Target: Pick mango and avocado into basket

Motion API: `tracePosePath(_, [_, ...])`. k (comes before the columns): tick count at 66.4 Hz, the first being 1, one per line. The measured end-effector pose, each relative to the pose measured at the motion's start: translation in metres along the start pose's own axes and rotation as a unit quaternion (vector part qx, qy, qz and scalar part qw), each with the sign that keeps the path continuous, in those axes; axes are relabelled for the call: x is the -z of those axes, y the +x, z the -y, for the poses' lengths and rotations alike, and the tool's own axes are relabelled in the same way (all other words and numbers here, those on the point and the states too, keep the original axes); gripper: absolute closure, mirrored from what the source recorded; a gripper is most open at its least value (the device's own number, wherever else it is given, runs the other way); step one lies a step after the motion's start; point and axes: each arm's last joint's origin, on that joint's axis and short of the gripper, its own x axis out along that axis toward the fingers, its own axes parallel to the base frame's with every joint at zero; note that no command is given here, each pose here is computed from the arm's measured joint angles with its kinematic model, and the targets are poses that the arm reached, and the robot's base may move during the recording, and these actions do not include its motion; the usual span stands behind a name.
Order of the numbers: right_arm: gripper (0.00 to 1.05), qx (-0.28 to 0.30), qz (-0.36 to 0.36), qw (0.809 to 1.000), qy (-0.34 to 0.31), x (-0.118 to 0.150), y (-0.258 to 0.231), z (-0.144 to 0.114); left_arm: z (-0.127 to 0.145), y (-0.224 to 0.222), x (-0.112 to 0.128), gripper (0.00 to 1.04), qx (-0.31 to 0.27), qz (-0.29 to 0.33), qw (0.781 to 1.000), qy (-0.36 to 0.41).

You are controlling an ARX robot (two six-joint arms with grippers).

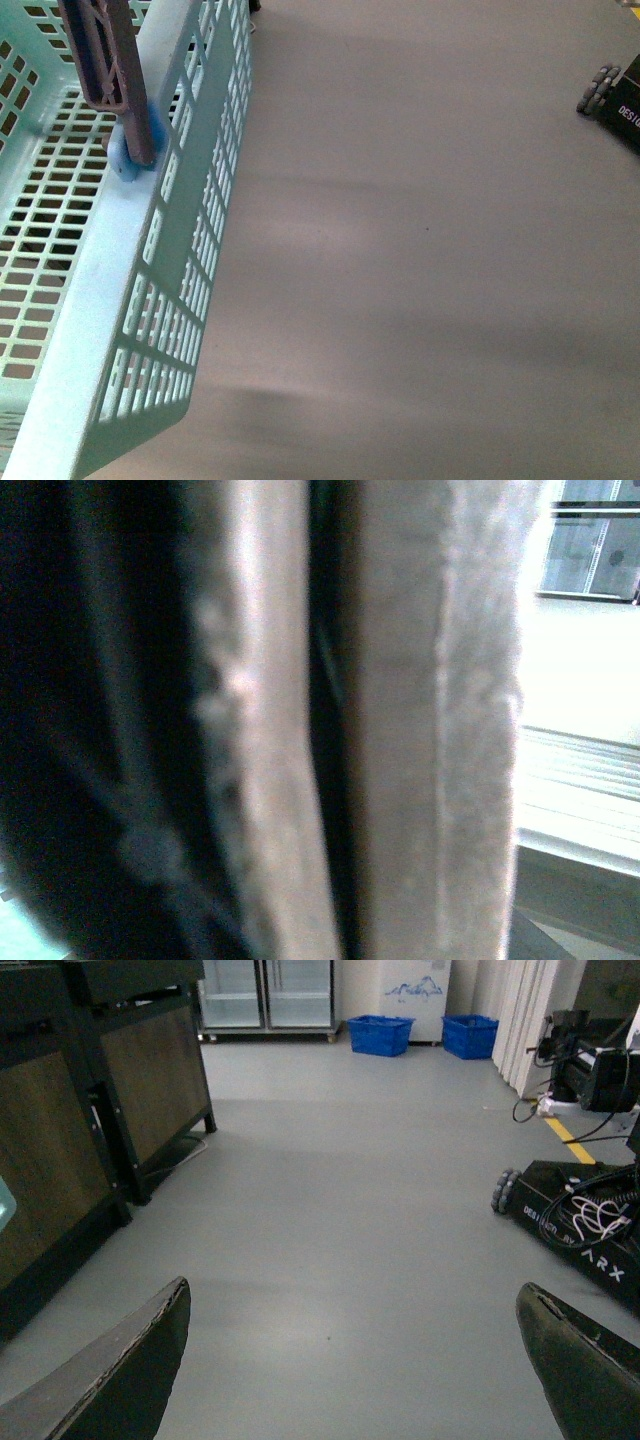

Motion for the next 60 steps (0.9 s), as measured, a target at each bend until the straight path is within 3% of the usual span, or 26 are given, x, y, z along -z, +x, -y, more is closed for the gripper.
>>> tracePosePath(60, [0.09, 0.0, 0.0, 1.0, 0.0, 0.0, 0.0, 0.0, -0.0001, 0.0001, 0.0, 0.78, 0.0, 0.0, 1.0, 0.0])
